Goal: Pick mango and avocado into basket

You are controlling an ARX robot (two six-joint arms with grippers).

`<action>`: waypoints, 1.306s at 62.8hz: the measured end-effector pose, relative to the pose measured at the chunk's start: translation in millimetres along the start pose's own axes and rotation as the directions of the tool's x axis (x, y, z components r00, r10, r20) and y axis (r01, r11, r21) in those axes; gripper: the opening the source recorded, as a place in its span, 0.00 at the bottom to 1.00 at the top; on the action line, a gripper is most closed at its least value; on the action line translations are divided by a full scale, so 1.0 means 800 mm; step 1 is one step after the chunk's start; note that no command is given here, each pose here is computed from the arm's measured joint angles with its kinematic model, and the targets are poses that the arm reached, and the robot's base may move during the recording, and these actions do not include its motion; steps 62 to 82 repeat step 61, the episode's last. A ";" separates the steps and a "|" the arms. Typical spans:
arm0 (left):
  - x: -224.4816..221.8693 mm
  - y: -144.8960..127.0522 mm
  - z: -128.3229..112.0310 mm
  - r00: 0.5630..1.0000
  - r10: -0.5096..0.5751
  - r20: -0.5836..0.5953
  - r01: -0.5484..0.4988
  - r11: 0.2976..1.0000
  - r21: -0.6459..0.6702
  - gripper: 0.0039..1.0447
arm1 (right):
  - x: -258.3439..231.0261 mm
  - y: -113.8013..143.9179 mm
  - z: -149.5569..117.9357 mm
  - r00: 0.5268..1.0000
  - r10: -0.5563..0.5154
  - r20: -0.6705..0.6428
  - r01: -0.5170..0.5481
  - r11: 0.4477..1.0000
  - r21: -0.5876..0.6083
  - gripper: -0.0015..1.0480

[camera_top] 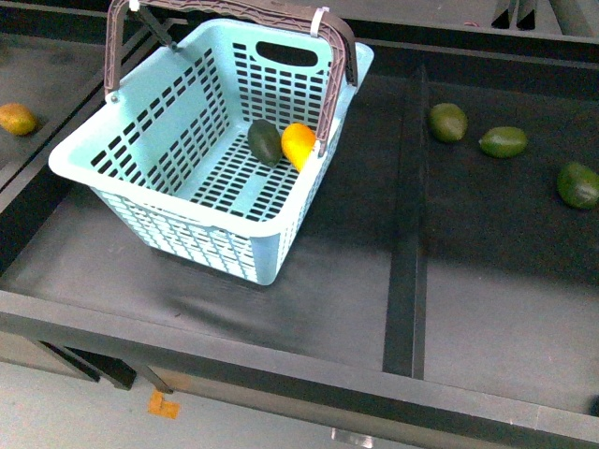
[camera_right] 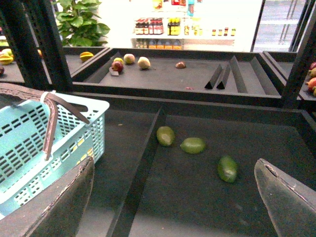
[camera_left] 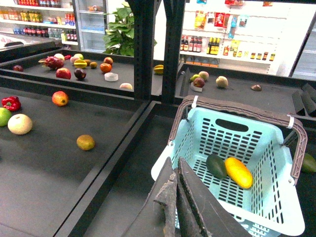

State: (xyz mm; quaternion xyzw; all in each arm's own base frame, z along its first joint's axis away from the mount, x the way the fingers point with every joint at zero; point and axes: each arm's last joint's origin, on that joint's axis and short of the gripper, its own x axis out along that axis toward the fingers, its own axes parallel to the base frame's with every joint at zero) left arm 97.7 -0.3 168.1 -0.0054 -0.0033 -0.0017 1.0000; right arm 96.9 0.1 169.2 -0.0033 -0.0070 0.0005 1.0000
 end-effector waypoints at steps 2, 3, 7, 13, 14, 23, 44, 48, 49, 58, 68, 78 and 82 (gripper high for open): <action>0.000 0.000 0.000 1.000 0.000 0.002 0.000 1.000 0.000 0.02 | 0.000 0.000 0.000 1.000 0.000 0.000 0.000 1.000 0.000 0.92; 0.000 0.000 0.000 1.000 0.000 0.003 0.000 1.000 0.000 0.02 | 0.000 0.000 0.000 1.000 0.000 0.000 0.000 1.000 0.000 0.92; -0.001 0.000 0.000 1.000 0.000 0.003 0.000 1.000 0.000 0.02 | 0.000 0.000 0.000 1.000 0.000 0.000 0.000 1.000 0.000 0.92; -0.001 0.000 0.000 1.000 0.000 0.003 0.000 1.000 0.000 0.02 | 0.000 0.000 0.000 1.000 0.000 0.000 0.000 1.000 0.000 0.92; -0.001 0.000 0.000 1.000 0.000 0.003 0.000 1.000 0.000 0.02 | 0.000 0.000 0.000 1.000 0.000 0.000 0.000 1.000 0.000 0.92; -0.001 0.000 0.000 1.000 0.000 0.003 0.000 1.000 0.000 0.02 | 0.000 0.000 0.000 1.000 0.000 0.000 0.000 1.000 0.000 0.92; -0.001 0.000 0.000 1.000 0.000 0.003 0.000 1.000 0.000 0.57 | 0.000 0.000 0.000 1.000 0.000 0.000 0.000 1.000 0.000 0.92; -0.001 0.000 0.000 1.000 0.000 0.003 0.000 1.000 0.000 0.71 | 0.000 0.000 0.000 1.000 0.000 0.000 0.000 1.000 0.000 0.92; -0.001 0.000 0.000 1.000 0.000 0.003 0.000 1.000 0.000 0.74 | 0.000 0.000 0.000 1.000 0.000 0.000 0.000 1.000 0.000 0.92; -0.001 0.000 0.000 1.000 0.000 0.003 0.000 1.000 0.001 0.92 | 0.000 0.000 0.000 1.000 0.000 0.000 0.000 1.000 0.000 0.92; -0.001 0.000 0.000 1.000 0.000 0.003 0.000 1.000 0.001 0.92 | 0.000 0.000 0.000 1.000 0.000 0.000 0.000 1.000 0.000 0.92; -0.001 0.000 0.000 1.000 0.000 0.003 0.000 1.000 0.001 0.92 | 0.000 0.000 0.000 1.000 0.000 0.000 0.000 1.000 0.000 0.92; -0.001 0.000 0.000 1.000 0.000 0.003 0.000 1.000 0.001 0.92 | 0.000 0.000 0.000 1.000 0.000 0.000 0.000 1.000 0.000 0.92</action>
